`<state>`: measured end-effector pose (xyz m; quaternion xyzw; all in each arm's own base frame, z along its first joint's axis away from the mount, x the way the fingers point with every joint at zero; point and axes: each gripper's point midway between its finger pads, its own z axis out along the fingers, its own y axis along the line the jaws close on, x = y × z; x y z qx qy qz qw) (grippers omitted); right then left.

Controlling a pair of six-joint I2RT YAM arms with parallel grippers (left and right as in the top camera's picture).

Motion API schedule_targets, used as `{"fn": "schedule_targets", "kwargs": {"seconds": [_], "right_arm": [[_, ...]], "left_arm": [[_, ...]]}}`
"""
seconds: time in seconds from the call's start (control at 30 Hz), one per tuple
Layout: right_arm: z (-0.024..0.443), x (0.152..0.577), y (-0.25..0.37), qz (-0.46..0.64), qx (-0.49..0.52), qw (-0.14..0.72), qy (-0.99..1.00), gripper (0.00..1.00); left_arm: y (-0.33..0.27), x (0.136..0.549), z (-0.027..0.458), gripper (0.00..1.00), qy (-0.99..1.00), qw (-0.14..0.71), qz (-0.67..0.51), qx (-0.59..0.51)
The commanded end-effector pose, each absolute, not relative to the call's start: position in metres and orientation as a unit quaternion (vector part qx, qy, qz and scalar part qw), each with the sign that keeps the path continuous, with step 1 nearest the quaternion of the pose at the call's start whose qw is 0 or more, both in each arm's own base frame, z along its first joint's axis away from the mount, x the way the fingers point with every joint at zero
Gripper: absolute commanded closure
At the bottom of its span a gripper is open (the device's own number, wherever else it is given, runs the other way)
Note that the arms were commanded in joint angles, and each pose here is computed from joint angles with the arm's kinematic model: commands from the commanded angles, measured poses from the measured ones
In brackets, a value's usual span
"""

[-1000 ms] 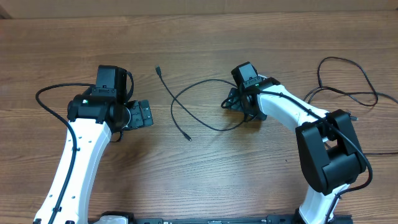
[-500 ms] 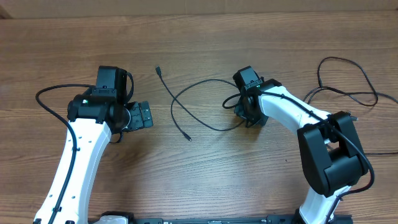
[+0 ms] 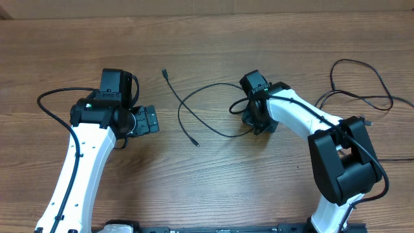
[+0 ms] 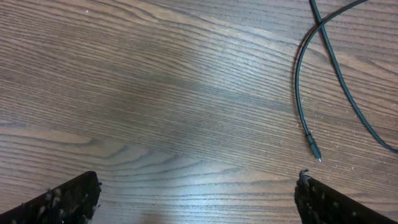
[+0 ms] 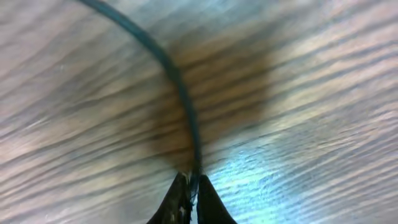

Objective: Untangle cables

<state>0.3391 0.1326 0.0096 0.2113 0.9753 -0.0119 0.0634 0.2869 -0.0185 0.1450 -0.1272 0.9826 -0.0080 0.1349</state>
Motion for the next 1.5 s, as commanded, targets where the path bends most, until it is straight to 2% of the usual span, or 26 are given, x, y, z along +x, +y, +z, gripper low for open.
{"fn": "schedule_targets", "kwargs": {"seconds": [0.0, 0.13, 0.27, 0.33, 0.4, 0.47, 0.63, 0.77, 0.83, 0.93, 1.03, 1.13, 1.23, 1.47], "right_arm": [[0.087, 0.392, 0.132, 0.016, 0.178, 0.161, 0.971, 0.96], [0.18, 0.432, 0.092, -0.014, 0.188, 0.248, 0.95, 0.96], [0.207, 0.439, 0.09, 0.026, 0.139, 0.247, 0.959, 0.96], [0.201, 0.432, 0.111, 0.083, 0.085, 0.217, 0.969, 0.8], [0.188, 0.416, 0.143, 0.143, -0.002, 0.174, 0.974, 0.6], [0.177, 0.402, 0.159, 0.157, -0.046, 0.148, 0.975, 0.44], [0.149, 0.372, 0.201, 0.154, -0.123, 0.115, 0.974, 0.23], [0.134, 0.362, 0.24, 0.166, -0.171, 0.13, 0.962, 0.2], [0.124, 0.358, 0.271, 0.169, -0.209, 0.162, 0.95, 0.12], [0.109, 0.344, 0.301, 0.144, -0.259, 0.183, 0.937, 0.09], [0.11, 0.343, 0.301, 0.106, -0.274, 0.192, 0.936, 0.04], [0.125, 0.341, 0.305, 0.1, -0.28, 0.193, 0.935, 0.01], [0.121, 0.334, 0.315, 0.1, -0.293, 0.187, 0.932, 0.0], [0.051, 0.324, 0.351, 0.09, -0.326, 0.151, 0.929, 0.0]], "left_arm": [[-0.016, 0.292, 0.15, 0.0, 0.98, 0.145, -0.005, -0.134], [-0.016, 0.291, 0.15, 0.0, 0.98, 0.145, -0.005, -0.134], [-0.015, 0.292, 0.15, 0.0, 0.98, 0.145, -0.004, -0.134], [-0.015, 0.292, 0.15, 0.01, 0.98, 0.146, -0.004, -0.134], [-0.013, 0.291, 0.15, 0.0, 0.98, 0.146, 0.002, -0.135], [-0.005, 0.291, 0.151, 0.0, 0.976, 0.149, 0.022, -0.157], [0.017, 0.287, 0.15, 0.0, 0.958, 0.147, 0.032, -0.245], [0.034, 0.285, 0.15, 0.0, 0.943, 0.144, 0.03, -0.299], [0.043, 0.281, 0.149, 0.0, 0.937, 0.138, 0.03, -0.319], [0.049, 0.278, 0.148, 0.0, 0.933, 0.131, 0.025, -0.335], [0.054, 0.276, 0.148, 0.01, 0.929, 0.129, 0.024, -0.347], [0.058, 0.275, 0.148, 0.0, 0.926, 0.129, 0.025, -0.353], [0.058, 0.275, 0.148, 0.0, 0.926, 0.129, 0.025, -0.354], [0.058, 0.274, 0.148, 0.0, 0.927, 0.126, 0.025, -0.353]]}}
